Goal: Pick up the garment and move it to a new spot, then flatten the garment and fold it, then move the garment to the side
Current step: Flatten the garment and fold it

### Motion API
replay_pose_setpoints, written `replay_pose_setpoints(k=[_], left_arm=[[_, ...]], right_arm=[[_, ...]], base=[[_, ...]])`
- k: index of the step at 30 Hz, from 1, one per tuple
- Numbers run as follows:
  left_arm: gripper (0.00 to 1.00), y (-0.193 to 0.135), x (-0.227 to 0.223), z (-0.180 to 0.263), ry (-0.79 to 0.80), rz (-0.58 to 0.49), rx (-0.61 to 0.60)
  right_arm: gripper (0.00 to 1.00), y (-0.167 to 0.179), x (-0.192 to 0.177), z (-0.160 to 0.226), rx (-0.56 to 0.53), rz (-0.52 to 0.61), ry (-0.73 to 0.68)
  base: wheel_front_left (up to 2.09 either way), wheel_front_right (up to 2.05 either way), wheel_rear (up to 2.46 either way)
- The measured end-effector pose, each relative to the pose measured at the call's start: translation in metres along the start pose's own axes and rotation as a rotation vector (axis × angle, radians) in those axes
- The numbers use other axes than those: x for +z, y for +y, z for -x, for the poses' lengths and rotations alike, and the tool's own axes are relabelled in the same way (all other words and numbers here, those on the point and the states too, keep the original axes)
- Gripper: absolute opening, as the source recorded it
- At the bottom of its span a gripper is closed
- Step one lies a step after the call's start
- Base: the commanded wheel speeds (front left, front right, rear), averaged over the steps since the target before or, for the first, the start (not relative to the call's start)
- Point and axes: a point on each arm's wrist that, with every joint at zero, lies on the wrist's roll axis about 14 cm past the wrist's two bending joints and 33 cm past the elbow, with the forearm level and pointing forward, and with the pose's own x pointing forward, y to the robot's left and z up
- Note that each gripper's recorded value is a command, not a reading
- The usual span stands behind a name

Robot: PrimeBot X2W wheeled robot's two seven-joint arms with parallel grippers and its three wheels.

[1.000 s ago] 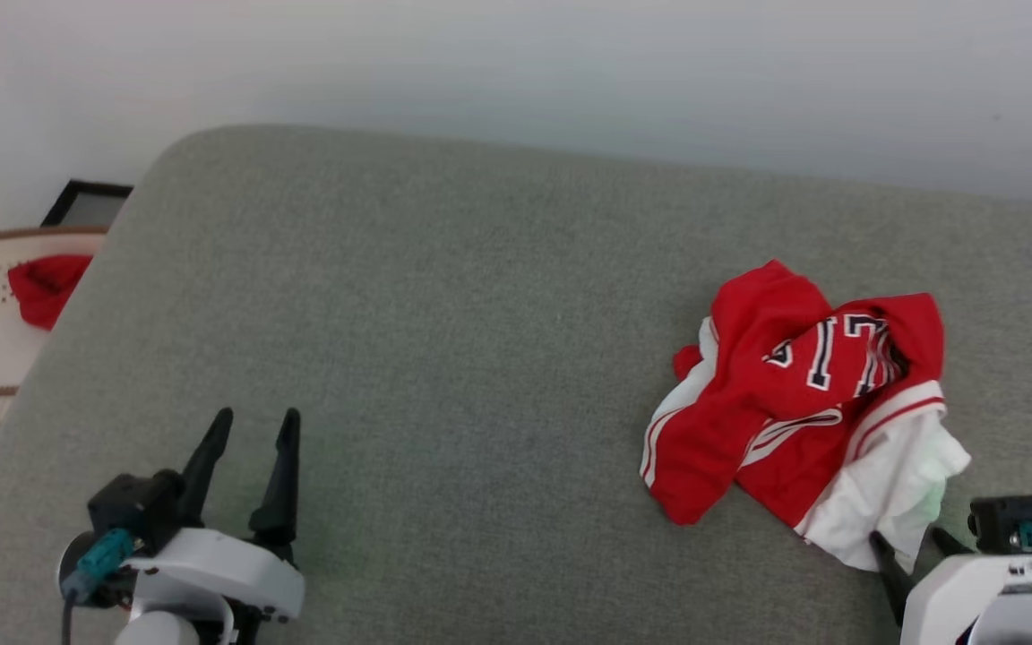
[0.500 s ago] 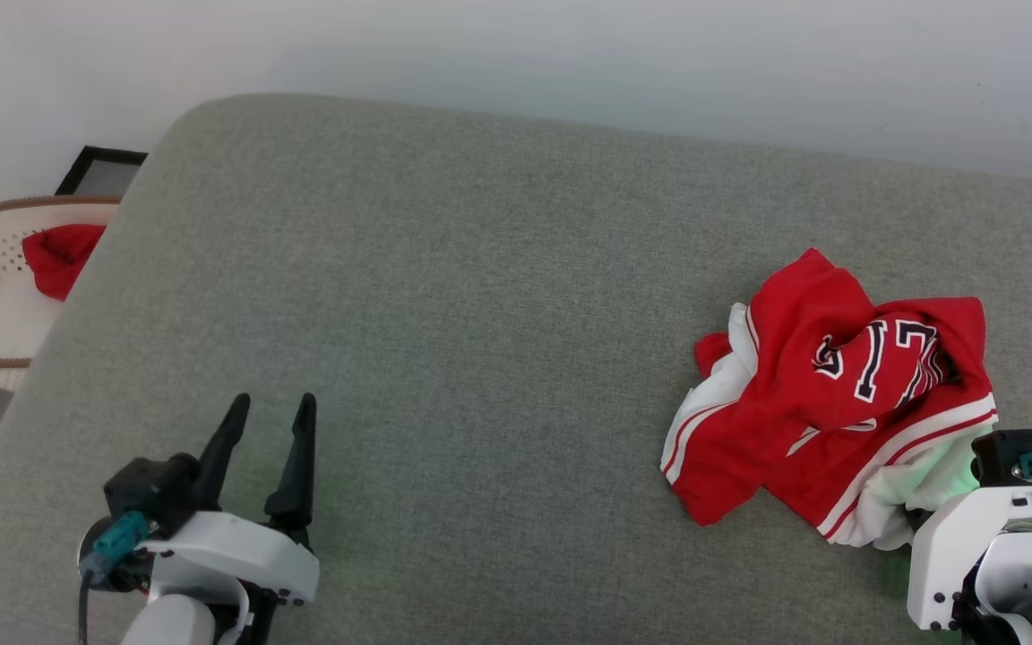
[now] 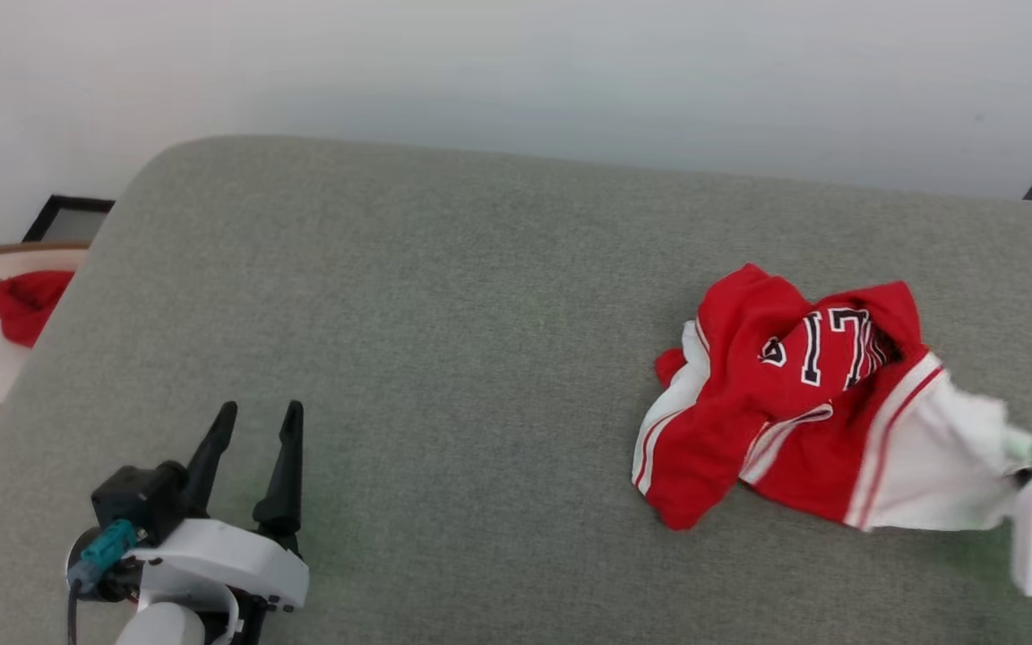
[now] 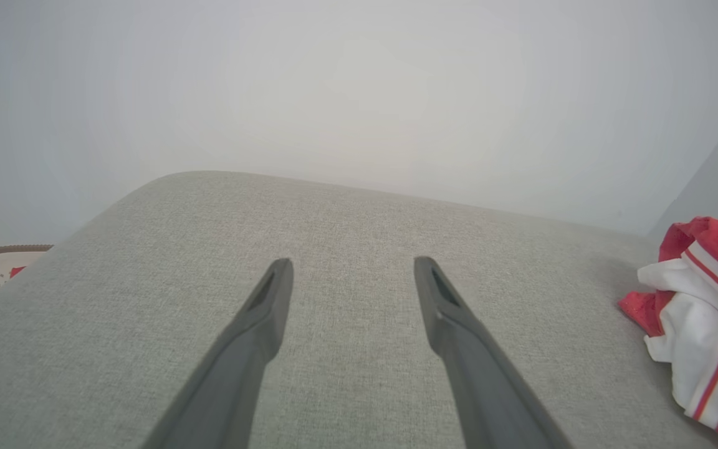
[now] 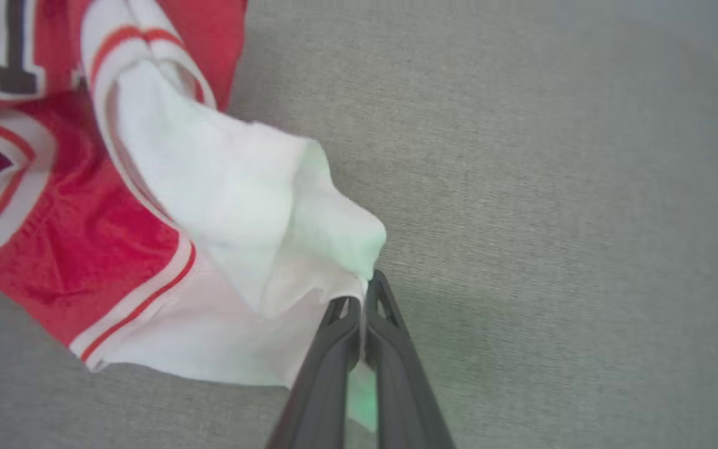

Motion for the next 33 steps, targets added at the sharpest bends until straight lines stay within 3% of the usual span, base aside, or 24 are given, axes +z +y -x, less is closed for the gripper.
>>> replay_pose_setpoints(k=[9,18,21,22,23,33], left_arm=[[1.0,-0.01,0.001,-0.003,-0.006,0.001,-0.031],[1.0,-0.01,-0.004,-0.005,0.011,-0.004,-0.034],[1.0,-0.012,-0.006,-0.007,0.017,-0.006,-0.041],[1.0,-0.014,-0.006,-0.007,0.019,-0.006,-0.045],[1.0,-0.016,-0.006,-0.008,0.018,-0.006,-0.051],[1.0,-0.039,0.003,-0.02,0.002,-0.032,-0.14]], right_arm=[[0.0,-0.071,0.001,0.025,-0.183,0.005,-0.011],[0.0,-0.107,-0.038,0.024,-0.278,-0.057,0.08],[0.48,-0.108,-0.051,0.02,-0.283,-0.081,0.099],[0.85,-0.108,-0.055,0.019,-0.284,-0.085,0.106],[1.0,-0.107,-0.057,0.018,-0.282,-0.092,0.107],[1.0,-0.101,-0.033,0.023,-0.264,-0.104,0.004]], base=[[0.0,0.0,0.0],[0.0,0.0,0.0],[0.0,0.0,0.0],[0.0,0.0,0.0],[0.0,0.0,0.0],[0.0,0.0,0.0]])
